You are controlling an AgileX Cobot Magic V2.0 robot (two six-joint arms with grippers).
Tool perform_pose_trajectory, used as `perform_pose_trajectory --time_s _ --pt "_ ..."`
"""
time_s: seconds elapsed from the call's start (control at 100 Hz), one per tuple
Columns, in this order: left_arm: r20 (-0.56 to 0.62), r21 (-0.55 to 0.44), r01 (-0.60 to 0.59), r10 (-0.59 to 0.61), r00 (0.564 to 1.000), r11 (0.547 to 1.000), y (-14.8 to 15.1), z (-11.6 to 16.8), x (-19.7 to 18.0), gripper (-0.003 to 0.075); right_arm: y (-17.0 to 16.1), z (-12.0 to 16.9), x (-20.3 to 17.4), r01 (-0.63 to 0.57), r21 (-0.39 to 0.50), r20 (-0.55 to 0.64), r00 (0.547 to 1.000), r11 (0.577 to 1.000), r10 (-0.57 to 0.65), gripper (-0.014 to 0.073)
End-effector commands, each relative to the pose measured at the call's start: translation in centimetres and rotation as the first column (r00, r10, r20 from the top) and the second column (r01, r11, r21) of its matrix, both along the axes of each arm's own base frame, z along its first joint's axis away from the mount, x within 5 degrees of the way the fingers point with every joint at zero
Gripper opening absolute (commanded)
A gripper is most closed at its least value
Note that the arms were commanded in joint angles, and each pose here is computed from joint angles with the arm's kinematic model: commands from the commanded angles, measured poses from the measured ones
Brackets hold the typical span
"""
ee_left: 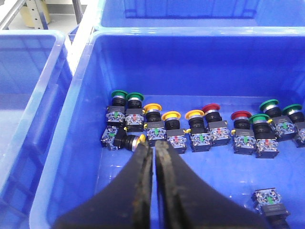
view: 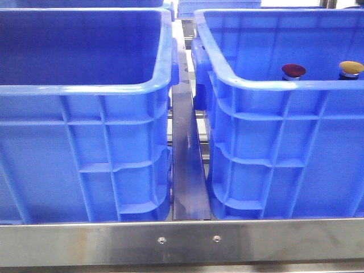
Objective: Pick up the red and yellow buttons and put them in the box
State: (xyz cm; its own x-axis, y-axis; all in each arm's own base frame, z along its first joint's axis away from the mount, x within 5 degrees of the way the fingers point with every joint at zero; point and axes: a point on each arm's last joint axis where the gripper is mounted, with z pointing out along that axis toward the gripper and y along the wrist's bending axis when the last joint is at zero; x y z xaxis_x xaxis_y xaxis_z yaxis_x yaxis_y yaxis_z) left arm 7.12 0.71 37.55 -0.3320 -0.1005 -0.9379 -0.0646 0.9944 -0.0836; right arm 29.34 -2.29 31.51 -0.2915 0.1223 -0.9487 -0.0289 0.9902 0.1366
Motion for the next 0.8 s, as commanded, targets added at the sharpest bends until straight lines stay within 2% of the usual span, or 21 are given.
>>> perform_pose_trajectory --time_s 0.0,0.32,0.56,0.66,0.79 --pt "0.085 -0.003 0.017 -0.017 0.996 1.000 -0.1 1.3 0.1 -0.0019 0.7 2.7 -2.9 -0.010 0.037 0.109 0.994 0.999 0.005 0.0528" --pt "0.085 -0.003 0.017 -0.017 0.996 1.000 -0.1 1.3 0.1 -0.0019 2.3 3.4 -11.6 -0.031 0.015 0.250 0.968 0.999 0.026 0.0528" --pt "0.085 -0.003 0.017 -0.017 0.996 1.000 -0.1 1.3 0.1 -0.0019 3.2 2.7 -16.1 -0.080 0.002 0.346 0.935 0.997 0.074 0.0519" --pt "0.085 -0.003 0.017 -0.017 0.996 1.000 -0.1 1.3 0.1 -0.0019 3.5 2.8 -17.4 -0.096 -0.007 0.389 0.917 0.995 0.091 0.0443" --pt "0.085 -0.003 0.017 -0.017 0.996 1.000 -0.1 1.3 0.1 -0.0019 3.8 3.3 -18.6 -0.119 -0.019 0.439 0.891 0.993 0.115 0.0260"
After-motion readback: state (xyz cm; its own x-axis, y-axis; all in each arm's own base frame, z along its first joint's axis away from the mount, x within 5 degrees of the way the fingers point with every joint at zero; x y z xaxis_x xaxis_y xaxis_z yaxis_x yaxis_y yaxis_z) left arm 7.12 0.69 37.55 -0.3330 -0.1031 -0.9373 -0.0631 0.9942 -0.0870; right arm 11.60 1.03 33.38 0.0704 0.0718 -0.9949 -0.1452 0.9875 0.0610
